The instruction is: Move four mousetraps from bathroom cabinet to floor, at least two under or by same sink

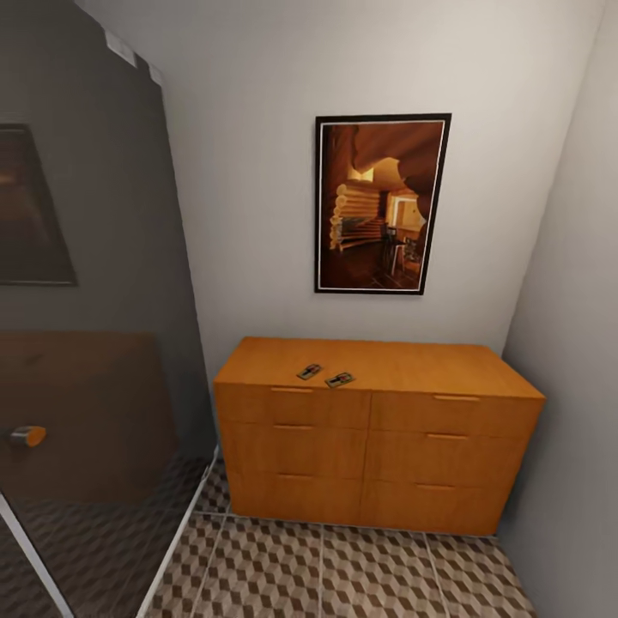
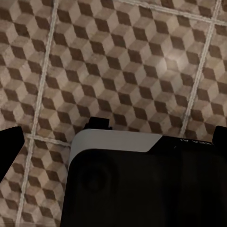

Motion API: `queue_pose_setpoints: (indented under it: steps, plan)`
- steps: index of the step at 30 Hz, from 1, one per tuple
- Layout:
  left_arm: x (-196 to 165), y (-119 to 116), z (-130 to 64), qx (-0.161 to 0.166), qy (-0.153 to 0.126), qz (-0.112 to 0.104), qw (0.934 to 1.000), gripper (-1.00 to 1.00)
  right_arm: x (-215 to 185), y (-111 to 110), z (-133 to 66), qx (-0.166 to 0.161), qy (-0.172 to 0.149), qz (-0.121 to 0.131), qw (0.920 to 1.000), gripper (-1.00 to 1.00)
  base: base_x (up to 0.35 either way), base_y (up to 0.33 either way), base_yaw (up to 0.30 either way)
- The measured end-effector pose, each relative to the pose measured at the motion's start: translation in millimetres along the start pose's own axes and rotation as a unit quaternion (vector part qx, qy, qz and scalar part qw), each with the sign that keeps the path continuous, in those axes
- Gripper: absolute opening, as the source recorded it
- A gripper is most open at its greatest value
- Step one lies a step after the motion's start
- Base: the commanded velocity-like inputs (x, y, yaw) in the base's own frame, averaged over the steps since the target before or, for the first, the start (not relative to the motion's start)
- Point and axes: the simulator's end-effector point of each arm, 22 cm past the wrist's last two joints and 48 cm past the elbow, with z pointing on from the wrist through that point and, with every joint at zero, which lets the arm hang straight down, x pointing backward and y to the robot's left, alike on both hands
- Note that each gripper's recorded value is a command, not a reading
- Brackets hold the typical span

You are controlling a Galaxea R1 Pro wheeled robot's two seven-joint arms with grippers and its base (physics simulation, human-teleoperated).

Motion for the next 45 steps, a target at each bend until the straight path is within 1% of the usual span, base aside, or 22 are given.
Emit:
queue_pose_setpoints:
  steps: [7,22,45]
  plan:
    - [1.0,0.2,0.0,0.0,0.002,-0.001,1.0,1.0,0.6,0.6,-0.1,0.0,0.0,0.0,1.0,1.0,0.031,0.0,0.044]
    - [1.2,0.1,0.0,0.0,0.002,-0.001,1.0,1.0,0.7,0.9,-0.1,0.0,0.001,0.001,1.0,1.0,0.184,0.0,0.002]
    - [0.8,-0.1,0.1,0.0,0.001,0.002,1.0,1.0,0.6,-0.5,0.0,0.001,0.001,0.001,1.0,1.0,0.015,0.0,-0.001]
